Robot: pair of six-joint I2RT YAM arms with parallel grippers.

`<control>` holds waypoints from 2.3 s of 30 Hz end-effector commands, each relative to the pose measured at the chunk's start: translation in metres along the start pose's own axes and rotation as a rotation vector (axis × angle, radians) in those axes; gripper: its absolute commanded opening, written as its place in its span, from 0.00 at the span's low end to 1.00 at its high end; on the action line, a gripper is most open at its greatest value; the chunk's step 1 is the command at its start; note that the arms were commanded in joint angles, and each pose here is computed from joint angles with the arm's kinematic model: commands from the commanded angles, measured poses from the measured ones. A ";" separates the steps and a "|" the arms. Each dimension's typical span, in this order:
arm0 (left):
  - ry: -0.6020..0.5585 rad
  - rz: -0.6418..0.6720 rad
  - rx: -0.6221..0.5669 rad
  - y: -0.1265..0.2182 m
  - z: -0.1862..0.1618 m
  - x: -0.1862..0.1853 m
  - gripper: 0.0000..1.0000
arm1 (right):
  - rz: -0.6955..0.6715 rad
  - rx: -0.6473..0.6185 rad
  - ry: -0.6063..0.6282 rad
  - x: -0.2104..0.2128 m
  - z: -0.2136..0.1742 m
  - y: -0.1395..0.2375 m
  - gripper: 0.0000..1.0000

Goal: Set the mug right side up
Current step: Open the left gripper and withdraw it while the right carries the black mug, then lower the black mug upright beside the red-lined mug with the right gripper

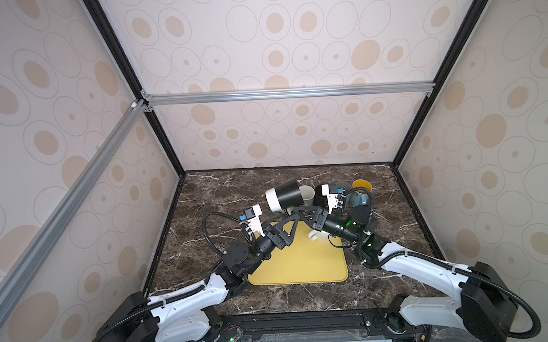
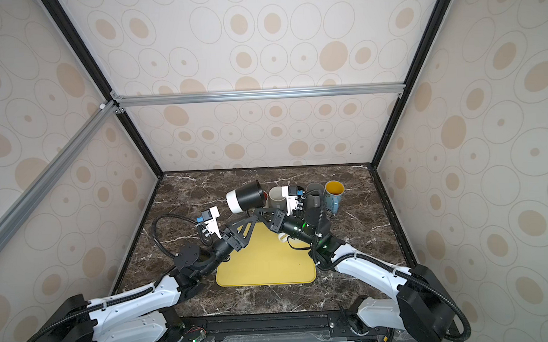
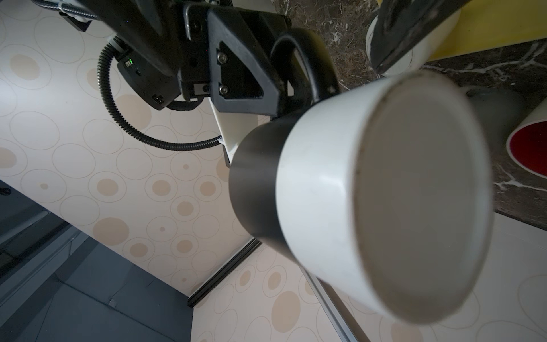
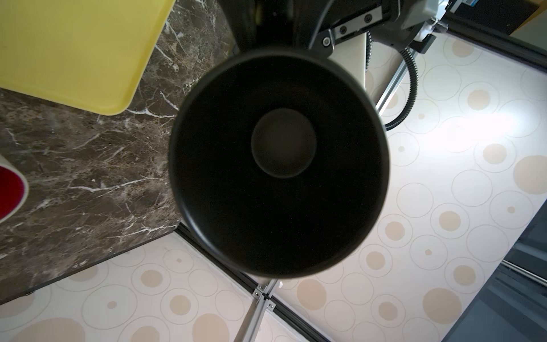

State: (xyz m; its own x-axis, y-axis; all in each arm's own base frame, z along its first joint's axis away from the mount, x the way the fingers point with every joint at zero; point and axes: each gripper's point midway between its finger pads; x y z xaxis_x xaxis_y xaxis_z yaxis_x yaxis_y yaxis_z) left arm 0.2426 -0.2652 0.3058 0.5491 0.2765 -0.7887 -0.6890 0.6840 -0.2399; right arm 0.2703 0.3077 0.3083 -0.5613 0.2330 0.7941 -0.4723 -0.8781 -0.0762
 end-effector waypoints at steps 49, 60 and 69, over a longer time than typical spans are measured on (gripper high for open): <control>-0.419 0.641 -0.054 0.112 0.050 0.084 1.00 | -0.762 0.220 0.560 -0.120 0.006 -0.148 0.00; -0.438 0.649 -0.035 0.110 0.049 0.084 1.00 | -0.850 0.246 0.591 -0.161 -0.007 -0.161 0.00; -0.438 0.643 -0.031 0.109 0.047 0.084 1.00 | -0.892 0.260 0.612 -0.179 -0.012 -0.166 0.00</control>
State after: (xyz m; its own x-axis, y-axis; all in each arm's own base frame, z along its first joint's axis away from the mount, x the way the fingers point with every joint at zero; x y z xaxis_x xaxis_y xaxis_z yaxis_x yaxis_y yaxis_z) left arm 0.2357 -0.1360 0.2226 0.1551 0.8651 -0.4771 -0.9393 0.2788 0.2001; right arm 0.4264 0.4069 0.1324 -0.3803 0.9234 0.0518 -0.6840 -0.3185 0.6563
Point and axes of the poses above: each gripper's point midway between its finger pads, its own y axis back along the fingers, its own x axis along the line the jaws close on, z = x × y, and after that the axes turned 3 degrees about y, right-handed
